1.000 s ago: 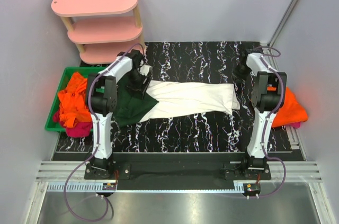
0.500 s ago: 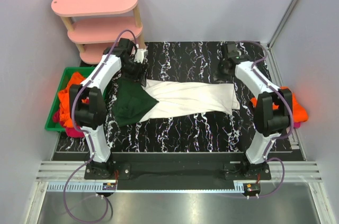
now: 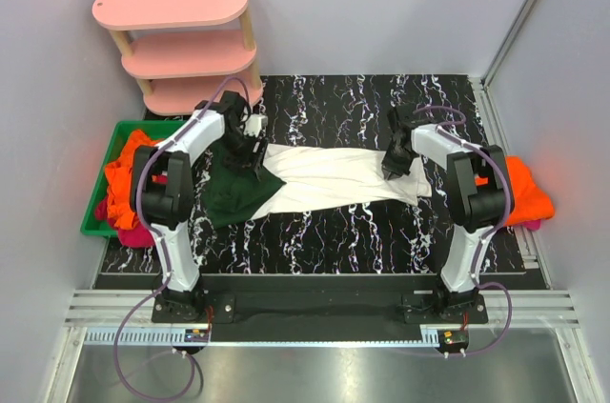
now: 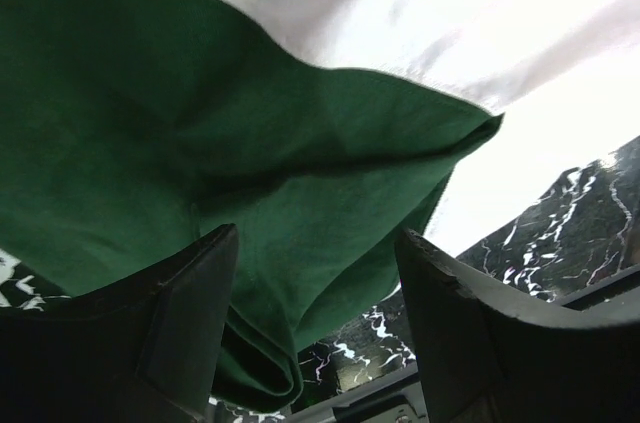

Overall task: Fold and stack the t-shirts
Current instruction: Fold the other side of the tshirt into a rectangle

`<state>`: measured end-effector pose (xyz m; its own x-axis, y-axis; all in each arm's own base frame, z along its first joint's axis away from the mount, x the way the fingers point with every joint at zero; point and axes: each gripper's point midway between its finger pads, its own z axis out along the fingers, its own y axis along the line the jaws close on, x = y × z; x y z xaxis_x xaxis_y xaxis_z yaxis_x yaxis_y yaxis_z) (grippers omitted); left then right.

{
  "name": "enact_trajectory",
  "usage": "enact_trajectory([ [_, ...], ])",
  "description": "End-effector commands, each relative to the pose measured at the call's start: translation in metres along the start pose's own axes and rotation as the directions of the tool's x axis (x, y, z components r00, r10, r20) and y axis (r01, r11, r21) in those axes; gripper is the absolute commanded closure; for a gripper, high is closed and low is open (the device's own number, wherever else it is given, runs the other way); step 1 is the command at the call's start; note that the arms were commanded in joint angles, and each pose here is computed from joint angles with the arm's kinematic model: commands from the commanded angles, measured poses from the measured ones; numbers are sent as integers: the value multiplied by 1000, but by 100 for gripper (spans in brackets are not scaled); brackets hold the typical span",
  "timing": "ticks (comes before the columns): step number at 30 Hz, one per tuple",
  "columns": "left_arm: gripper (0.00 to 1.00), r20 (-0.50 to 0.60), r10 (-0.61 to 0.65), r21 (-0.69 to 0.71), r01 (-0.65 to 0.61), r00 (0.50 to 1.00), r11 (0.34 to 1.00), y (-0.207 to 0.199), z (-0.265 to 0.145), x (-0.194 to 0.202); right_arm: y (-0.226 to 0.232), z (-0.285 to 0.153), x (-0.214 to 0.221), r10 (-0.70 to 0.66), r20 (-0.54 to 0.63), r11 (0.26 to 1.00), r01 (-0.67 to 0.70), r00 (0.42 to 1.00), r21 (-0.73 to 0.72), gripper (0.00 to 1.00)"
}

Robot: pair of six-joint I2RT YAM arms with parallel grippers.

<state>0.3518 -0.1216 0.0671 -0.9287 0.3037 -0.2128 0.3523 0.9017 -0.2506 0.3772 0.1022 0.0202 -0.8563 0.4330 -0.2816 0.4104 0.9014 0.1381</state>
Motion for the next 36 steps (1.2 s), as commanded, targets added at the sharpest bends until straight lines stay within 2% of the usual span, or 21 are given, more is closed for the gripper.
enact_trajectory([
  [1,32,-69,-5,-37,2,998,999,9,17,18,-1,11,-14,36,26,998,-37,999,46,82],
  [5,33,-120,2,-47,-7,993,999,12,21,35,-17,20,-14,79,-8,992,-77,997,101,82],
  [10,34,-166,23,-77,-36,986,996,20,23,53,-40,21,-24,154,6,979,-154,988,135,81],
  [15,34,-194,27,-88,-45,981,995,24,25,64,-47,16,-29,166,17,976,-166,986,140,80],
  [18,35,-139,22,-73,-33,990,997,20,17,53,-36,16,-30,137,-3,987,-136,991,86,82],
  [20,34,-48,-3,-61,0,999,998,21,4,35,-23,7,-40,115,29,993,-116,993,26,82],
  [21,32,31,-1,-48,2,1000,999,16,-13,21,-19,2,-43,109,46,994,-110,993,10,79],
  [24,29,165,-20,-39,27,986,999,12,-45,-5,-6,-16,-56,94,96,995,-90,991,-40,76],
  [27,29,222,-33,-58,47,974,997,10,-64,-13,4,-30,-65,70,135,996,-61,988,-68,73],
  [32,28,193,-63,-178,98,979,979,35,-56,-5,21,-35,-61,28,126,993,-14,992,-113,74],
  [36,34,112,-108,-188,128,988,974,52,-29,5,52,-37,-48,-72,117,980,93,991,-179,75],
])
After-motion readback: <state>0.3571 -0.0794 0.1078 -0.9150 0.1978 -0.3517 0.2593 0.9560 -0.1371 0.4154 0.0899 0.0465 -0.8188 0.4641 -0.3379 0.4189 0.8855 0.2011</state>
